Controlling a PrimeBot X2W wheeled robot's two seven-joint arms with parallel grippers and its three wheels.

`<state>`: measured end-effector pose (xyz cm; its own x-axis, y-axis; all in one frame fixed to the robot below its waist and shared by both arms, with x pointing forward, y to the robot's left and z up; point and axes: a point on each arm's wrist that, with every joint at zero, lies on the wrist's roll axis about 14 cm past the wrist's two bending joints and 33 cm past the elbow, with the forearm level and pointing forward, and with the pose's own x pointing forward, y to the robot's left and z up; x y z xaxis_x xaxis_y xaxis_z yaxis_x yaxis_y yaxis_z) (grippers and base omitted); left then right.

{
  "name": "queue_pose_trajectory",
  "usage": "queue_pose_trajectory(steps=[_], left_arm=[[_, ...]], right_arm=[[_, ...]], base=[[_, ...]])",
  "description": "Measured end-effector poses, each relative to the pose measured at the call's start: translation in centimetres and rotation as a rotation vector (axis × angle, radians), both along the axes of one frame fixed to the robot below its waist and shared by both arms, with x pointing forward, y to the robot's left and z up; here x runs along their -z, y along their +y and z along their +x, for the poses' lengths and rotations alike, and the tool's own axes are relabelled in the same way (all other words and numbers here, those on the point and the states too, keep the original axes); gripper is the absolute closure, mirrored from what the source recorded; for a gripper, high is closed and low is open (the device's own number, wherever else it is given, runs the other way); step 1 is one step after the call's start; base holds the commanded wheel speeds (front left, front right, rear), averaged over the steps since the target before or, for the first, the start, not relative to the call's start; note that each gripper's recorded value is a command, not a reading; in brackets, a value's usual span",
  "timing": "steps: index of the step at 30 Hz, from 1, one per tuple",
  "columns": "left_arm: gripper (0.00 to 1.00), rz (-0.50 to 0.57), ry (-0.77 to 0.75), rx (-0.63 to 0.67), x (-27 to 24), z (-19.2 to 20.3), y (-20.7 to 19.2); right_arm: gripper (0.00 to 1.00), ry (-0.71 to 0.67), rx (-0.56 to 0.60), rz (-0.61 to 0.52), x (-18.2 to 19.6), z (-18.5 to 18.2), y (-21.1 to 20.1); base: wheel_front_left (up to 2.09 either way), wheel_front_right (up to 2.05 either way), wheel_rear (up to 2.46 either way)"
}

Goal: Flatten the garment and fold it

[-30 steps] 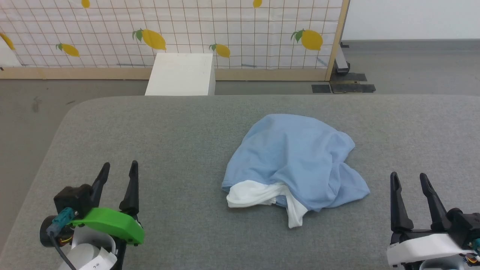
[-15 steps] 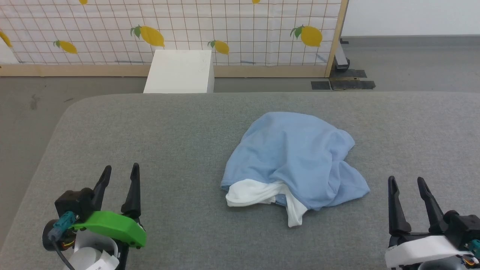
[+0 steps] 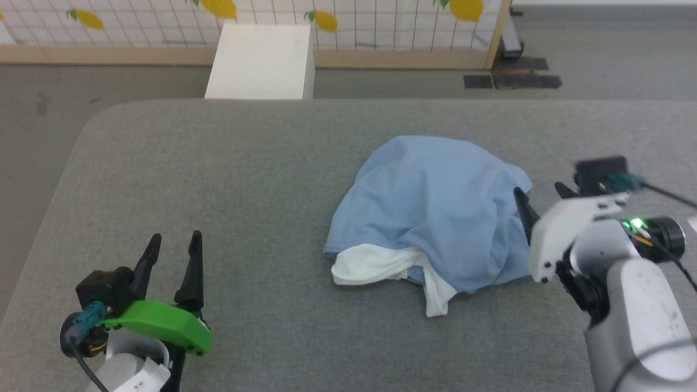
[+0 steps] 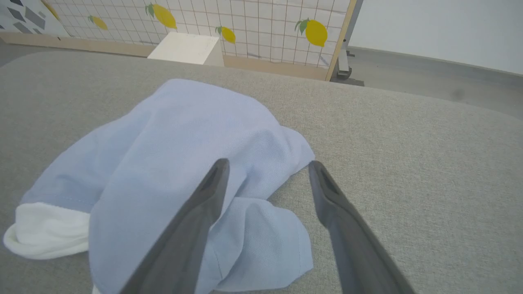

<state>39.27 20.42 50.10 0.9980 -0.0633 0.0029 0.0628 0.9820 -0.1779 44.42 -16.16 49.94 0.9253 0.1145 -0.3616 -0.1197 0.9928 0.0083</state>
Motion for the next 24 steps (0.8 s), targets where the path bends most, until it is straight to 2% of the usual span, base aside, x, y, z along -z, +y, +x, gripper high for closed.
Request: queue_pose_trajectory(steps=[4, 7, 10, 17, 18, 19, 20, 23, 24], left_arm=[[0.0, -0.006, 0.02, -0.006, 0.7, 0.6, 0.5], [0.0, -0.008, 0.029, -0.02, 1.1, 0.9, 1.2], [0.0, -0.016, 0.042, -0.035, 1.5, 1.1, 1.8], [0.0, -0.021, 0.085, -0.056, 3.0, 1.0, 3.0], [0.0, -0.021, 0.09, -0.058, 3.1, 0.9, 3.1], [0.0, -0.021, 0.094, -0.06, 3.3, 0.9, 3.1], [0.0, -0.023, 0.097, -0.06, 3.4, 0.9, 3.1], [0.0, -0.026, 0.099, -0.052, 3.4, 0.9, 2.7], [0.0, -0.029, 0.093, -0.045, 3.2, 0.9, 2.5]], right_arm=[[0.0, 0.29, -0.052, -0.119, 3.9, 0.4, 1.3], [0.0, 0.437, -0.092, -0.181, 6.5, -0.2, 2.2], [0.0, 0.531, -0.135, -0.254, 8.7, -0.7, 2.7], [0.0, 0.653, -0.206, -0.27, 12.2, -1.7, 4.6], [0.66, 0.661, -0.21, -0.264, 12.4, -1.7, 4.8], [0.93, 0.657, -0.213, -0.256, 12.3, -1.6, 4.9], [1.0, 0.642, -0.214, -0.246, 12.1, -1.4, 5.0], [1.0, 0.588, -0.205, -0.198, 11.2, -1.0, 5.1], [1.0, 0.516, -0.181, -0.16, 9.9, -0.4, 4.7]], base=[[0.0, 0.0, 0.0], [0.0, 0.0, 0.0], [0.0, 0.0, 0.0], [0.0, 0.0, 0.0], [0.0, 0.0, 0.0], [0.0, 0.0, 0.0], [0.0, 0.0, 0.0], [0.0, 0.0, 0.0], [0.0, 0.0, 0.0]])
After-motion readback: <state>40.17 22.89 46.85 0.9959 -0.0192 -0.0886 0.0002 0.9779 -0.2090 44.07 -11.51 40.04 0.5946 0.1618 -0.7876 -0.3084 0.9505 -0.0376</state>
